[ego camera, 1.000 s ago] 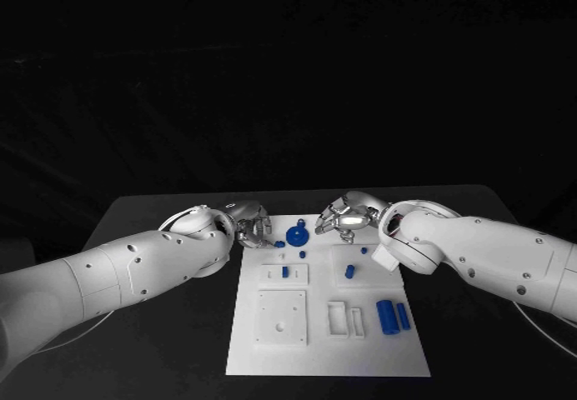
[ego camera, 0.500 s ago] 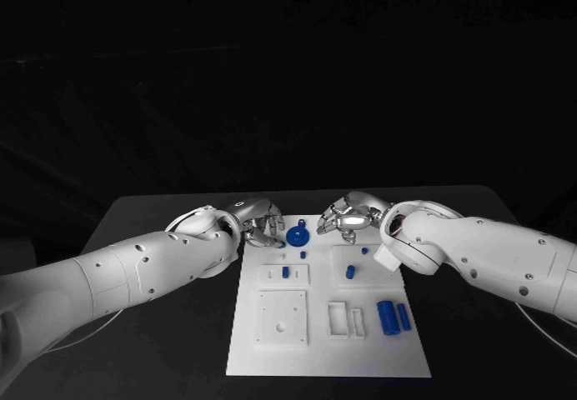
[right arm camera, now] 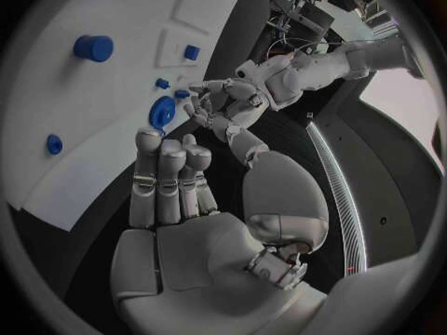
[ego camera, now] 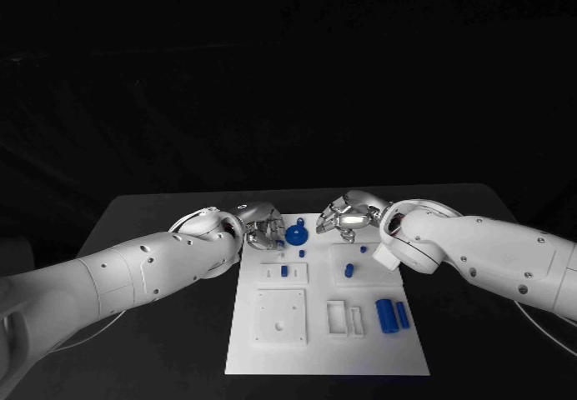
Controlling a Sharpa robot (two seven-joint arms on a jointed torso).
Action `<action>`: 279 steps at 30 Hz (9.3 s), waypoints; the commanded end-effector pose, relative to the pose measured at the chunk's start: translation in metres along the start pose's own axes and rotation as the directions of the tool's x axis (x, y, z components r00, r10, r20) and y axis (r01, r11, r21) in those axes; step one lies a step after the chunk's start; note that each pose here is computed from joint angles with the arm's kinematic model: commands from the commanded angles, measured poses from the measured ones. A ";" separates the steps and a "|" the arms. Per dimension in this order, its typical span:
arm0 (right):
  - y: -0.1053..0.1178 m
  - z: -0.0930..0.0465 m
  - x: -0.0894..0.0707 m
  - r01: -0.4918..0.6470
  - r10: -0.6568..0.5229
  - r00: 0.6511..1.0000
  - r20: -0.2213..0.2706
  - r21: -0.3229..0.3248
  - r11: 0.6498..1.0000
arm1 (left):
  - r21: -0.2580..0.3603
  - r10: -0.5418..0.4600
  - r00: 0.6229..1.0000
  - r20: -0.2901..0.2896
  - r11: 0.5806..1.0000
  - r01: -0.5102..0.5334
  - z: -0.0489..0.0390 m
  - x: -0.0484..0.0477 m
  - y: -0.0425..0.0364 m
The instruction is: Assemble the parts on the task board
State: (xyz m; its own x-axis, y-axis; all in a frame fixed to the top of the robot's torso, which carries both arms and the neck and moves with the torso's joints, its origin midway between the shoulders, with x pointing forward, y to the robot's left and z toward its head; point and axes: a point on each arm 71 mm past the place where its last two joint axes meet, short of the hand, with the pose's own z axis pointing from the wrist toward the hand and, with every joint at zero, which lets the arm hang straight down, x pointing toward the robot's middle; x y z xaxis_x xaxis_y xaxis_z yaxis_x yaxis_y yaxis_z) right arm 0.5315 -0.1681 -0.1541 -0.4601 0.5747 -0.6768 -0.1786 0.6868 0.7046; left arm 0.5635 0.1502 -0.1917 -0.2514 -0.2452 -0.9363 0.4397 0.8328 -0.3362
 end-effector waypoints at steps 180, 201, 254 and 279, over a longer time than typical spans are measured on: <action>0.056 -0.011 0.044 0.449 -0.242 0.825 0.510 -0.332 0.829 | -0.066 -0.998 0.067 -0.018 0.068 0.995 -0.0607 0.0223 -0.0253; 0.057 -0.011 0.046 0.452 -0.241 0.825 0.511 -0.341 0.825 | -0.086 -0.996 0.072 -0.060 0.077 0.993 -0.0616 0.0235 -0.0266; 0.050 -0.008 0.050 0.425 -0.273 0.878 0.392 -0.382 0.820 | -0.107 -0.988 0.107 -0.110 0.119 0.987 -0.0632 0.0243 -0.0238; 0.048 -0.010 0.050 0.422 -0.279 0.884 0.375 -0.383 0.822 | -0.099 -0.991 0.116 -0.073 0.123 0.988 -0.0636 0.0213 -0.0115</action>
State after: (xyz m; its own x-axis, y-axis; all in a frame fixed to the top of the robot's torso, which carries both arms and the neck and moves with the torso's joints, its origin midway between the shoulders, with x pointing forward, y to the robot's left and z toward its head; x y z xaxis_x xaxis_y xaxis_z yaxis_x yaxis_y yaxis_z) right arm 0.4916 -0.1103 -0.1492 -0.0109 0.4955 -0.8685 -0.6755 0.6368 0.3718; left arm 0.4972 0.1661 -0.2047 -0.5202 -0.8233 0.2271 -0.2971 -0.0748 -0.9519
